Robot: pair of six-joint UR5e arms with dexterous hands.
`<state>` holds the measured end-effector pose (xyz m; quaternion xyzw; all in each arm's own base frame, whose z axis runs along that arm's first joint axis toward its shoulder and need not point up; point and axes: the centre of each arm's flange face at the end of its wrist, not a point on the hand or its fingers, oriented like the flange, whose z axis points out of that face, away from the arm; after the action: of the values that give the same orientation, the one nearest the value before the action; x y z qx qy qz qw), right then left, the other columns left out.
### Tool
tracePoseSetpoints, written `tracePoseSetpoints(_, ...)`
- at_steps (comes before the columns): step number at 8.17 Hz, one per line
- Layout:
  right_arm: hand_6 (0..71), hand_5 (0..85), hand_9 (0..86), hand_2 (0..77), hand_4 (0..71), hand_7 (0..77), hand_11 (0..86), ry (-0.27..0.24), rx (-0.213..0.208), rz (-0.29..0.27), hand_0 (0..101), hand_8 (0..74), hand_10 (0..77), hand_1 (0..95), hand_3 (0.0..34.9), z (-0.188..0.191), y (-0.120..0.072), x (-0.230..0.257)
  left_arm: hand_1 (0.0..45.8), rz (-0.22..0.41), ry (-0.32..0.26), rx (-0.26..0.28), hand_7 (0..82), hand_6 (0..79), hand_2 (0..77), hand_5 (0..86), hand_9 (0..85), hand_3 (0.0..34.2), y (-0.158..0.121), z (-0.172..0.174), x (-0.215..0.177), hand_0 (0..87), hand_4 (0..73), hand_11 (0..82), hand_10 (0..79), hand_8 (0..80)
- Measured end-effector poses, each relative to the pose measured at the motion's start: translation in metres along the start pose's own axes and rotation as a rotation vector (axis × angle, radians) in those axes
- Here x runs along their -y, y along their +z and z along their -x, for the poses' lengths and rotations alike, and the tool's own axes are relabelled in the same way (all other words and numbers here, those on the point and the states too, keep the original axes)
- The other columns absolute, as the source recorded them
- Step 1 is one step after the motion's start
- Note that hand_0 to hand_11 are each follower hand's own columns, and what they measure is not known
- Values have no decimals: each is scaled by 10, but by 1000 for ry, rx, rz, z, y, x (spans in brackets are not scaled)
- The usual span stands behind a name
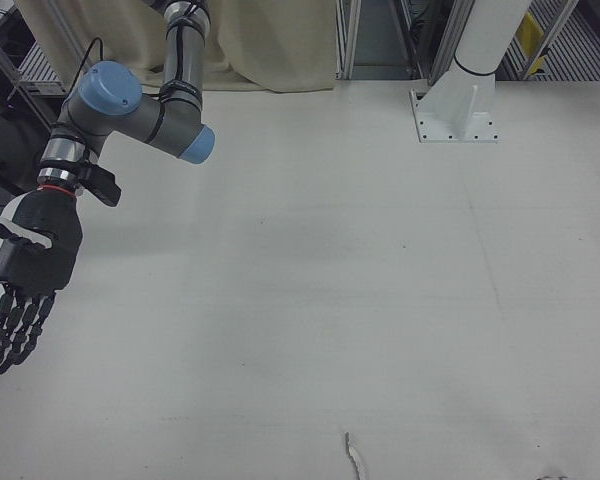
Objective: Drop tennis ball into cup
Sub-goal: 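Move the left hand carrying the tennis ball over the white cup, then open the left hand fingers to release the ball into the cup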
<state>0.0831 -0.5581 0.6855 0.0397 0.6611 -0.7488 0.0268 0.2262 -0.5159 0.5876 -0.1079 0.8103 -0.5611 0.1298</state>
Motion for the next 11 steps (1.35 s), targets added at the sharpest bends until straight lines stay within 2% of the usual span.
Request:
tracePoseSetpoints(2, 0, 0, 0, 5, 0, 5, 5, 0, 0, 0, 0, 0, 0, 5, 0, 0, 0, 0, 316, 2, 16, 17, 387, 665, 98, 218, 371, 0, -1, 10, 0, 802, 196, 196, 114, 316)
tracePoseSetpoints(4, 0, 0, 0, 5, 0, 0, 5, 0, 0, 0, 0, 0, 0, 5, 0, 0, 0, 0, 316, 8, 28, 30, 387, 665, 120, 245, 376, 0, 1, 19, -3, 801, 196, 196, 120, 322)
tracePoseSetpoints(5, 0, 0, 0, 5, 0, 5, 5, 0, 0, 1, 0, 0, 0, 5, 0, 0, 0, 0, 311, 8, 30, 41, 387, 665, 104, 213, 371, 0, 1, 26, -2, 801, 196, 196, 120, 322)
tracePoseSetpoints(6, 0, 0, 0, 5, 0, 5, 5, 0, 0, 0, 0, 0, 0, 5, 0, 0, 0, 0, 311, 7, 29, 53, 387, 665, 104, 235, 376, 0, 0, 34, -2, 801, 196, 207, 114, 333)
tracePoseSetpoints(8, 0, 0, 0, 5, 0, 5, 5, 0, 0, 0, 0, 0, 0, 5, 0, 0, 0, 0, 311, 11, 29, 71, 387, 665, 104, 213, 371, 0, 3, 48, -4, 801, 207, 207, 120, 327)
tracePoseSetpoints(11, 0, 0, 0, 5, 0, 5, 5, 0, 0, 0, 0, 0, 0, 5, 0, 0, 0, 0, 305, 13, 31, 78, 387, 665, 98, 224, 376, 0, 6, 54, -5, 802, 207, 202, 120, 327)
